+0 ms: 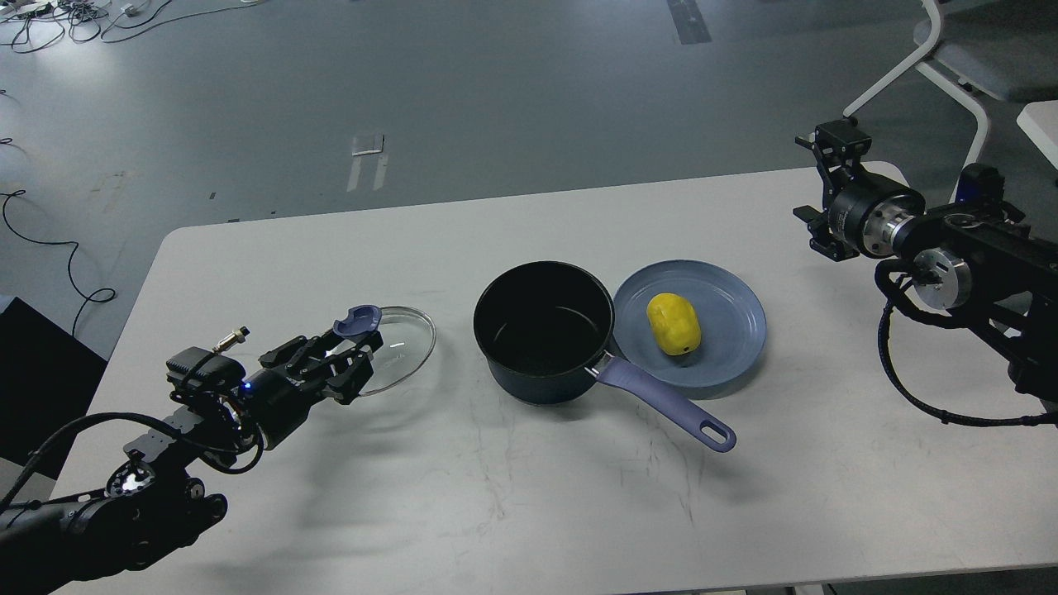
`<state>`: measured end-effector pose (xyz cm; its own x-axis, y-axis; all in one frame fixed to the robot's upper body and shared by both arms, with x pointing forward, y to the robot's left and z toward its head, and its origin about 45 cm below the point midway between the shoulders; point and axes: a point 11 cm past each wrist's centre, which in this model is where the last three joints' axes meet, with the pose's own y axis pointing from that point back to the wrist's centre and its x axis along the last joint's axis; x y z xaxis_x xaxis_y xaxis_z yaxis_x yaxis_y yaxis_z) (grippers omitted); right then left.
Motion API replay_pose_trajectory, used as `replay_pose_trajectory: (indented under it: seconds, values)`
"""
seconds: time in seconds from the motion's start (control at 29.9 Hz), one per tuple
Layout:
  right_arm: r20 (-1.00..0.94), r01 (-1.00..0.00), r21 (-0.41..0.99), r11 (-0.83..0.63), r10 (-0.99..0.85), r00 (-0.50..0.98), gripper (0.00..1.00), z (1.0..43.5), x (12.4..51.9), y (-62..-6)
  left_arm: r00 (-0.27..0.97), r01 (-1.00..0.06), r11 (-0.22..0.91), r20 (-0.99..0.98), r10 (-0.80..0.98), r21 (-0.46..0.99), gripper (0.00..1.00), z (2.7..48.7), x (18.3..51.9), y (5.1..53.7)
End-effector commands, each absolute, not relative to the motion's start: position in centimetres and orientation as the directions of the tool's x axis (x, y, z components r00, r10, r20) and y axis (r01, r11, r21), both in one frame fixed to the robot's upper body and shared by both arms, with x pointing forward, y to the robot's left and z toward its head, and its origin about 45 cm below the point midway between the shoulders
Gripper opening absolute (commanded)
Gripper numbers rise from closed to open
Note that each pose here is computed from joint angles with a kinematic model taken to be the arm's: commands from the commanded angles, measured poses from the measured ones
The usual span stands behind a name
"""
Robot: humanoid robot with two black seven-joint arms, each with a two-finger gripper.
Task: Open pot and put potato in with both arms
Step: 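Lift the glass lid off the pot and lower it beside the pot, then release the lid and raise the left gripper away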
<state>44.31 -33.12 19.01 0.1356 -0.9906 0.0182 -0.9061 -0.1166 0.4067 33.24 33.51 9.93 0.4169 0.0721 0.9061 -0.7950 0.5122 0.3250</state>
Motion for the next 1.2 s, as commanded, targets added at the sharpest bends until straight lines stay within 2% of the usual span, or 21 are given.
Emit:
replay_pose_trajectory:
  seconds: [0.0, 0.37, 0.43, 0.5, 0.54, 0.67, 0.8, 0.9, 1.04, 1.17]
  values:
    - [0.018, -0.907, 0.405, -0.116, -0.991, 0.135, 1.0, 19.1, 44.3, -33.2, 0.421, -0.796, 0.506, 0.905, 0.068, 0.332, 0.59, 9.4, 33.2, 33.5]
    - [0.021, -0.909, 0.403, -0.11, -0.991, 0.129, 1.0, 19.3, 44.3, -33.5, 0.426, -0.801, 0.489, 0.903, 0.059, 0.346, 0.68, 8.8, 33.2, 33.9]
    - [0.021, -0.909, 0.403, -0.11, -0.991, 0.129, 1.0, 19.3, 44.3, -33.5, 0.425, -0.802, 0.488, 0.903, 0.06, 0.345, 0.82, 8.8, 33.2, 33.9]
    - [0.021, -0.909, 0.403, -0.11, -0.991, 0.129, 1.0, 19.3, 44.3, -33.5, 0.425, -0.802, 0.488, 0.903, 0.063, 0.343, 0.88, 8.9, 33.2, 33.9]
    - [0.021, -0.909, 0.403, -0.11, -0.991, 0.129, 1.0, 19.3, 44.3, -33.5, 0.422, -0.805, 0.486, 0.904, 0.068, 0.34, 0.95, 9.0, 33.3, 33.9]
    - [0.02, -0.909, 0.403, -0.111, -0.991, 0.13, 1.0, 19.2, 44.4, -33.4, 0.41, -0.816, 0.489, 0.905, 0.115, 0.308, 0.98, 9.7, 33.8, 33.3]
    - [0.023, -0.912, 0.395, -0.11, -0.991, 0.13, 1.0, 19.3, 44.4, -33.3, 0.375, -0.826, 0.531, 0.888, 0.266, 0.189, 0.98, 13.7, 34.6, 30.9]
    - [0.023, -0.916, 0.383, -0.12, -0.99, 0.139, 1.0, 19.7, 44.6, -32.9, 0.32, -0.841, 0.537, 0.858, 0.401, 0.063, 0.98, 18.4, 36.6, 29.0]
    - [0.024, -0.918, 0.372, -0.136, -0.987, 0.156, 1.0, 20.2, 44.8, -32.4, 0.232, -0.882, 0.466, 0.806, 0.545, -0.062, 0.98, 22.8, 39.7, 28.7]
    - [0.033, -0.924, 0.348, -0.156, -0.983, 0.178, 1.0, 21.3, 45.2, -31.9, 0.127, -0.921, 0.344, 0.693, 0.71, -0.184, 0.98, 28.0, 43.1, 29.0]
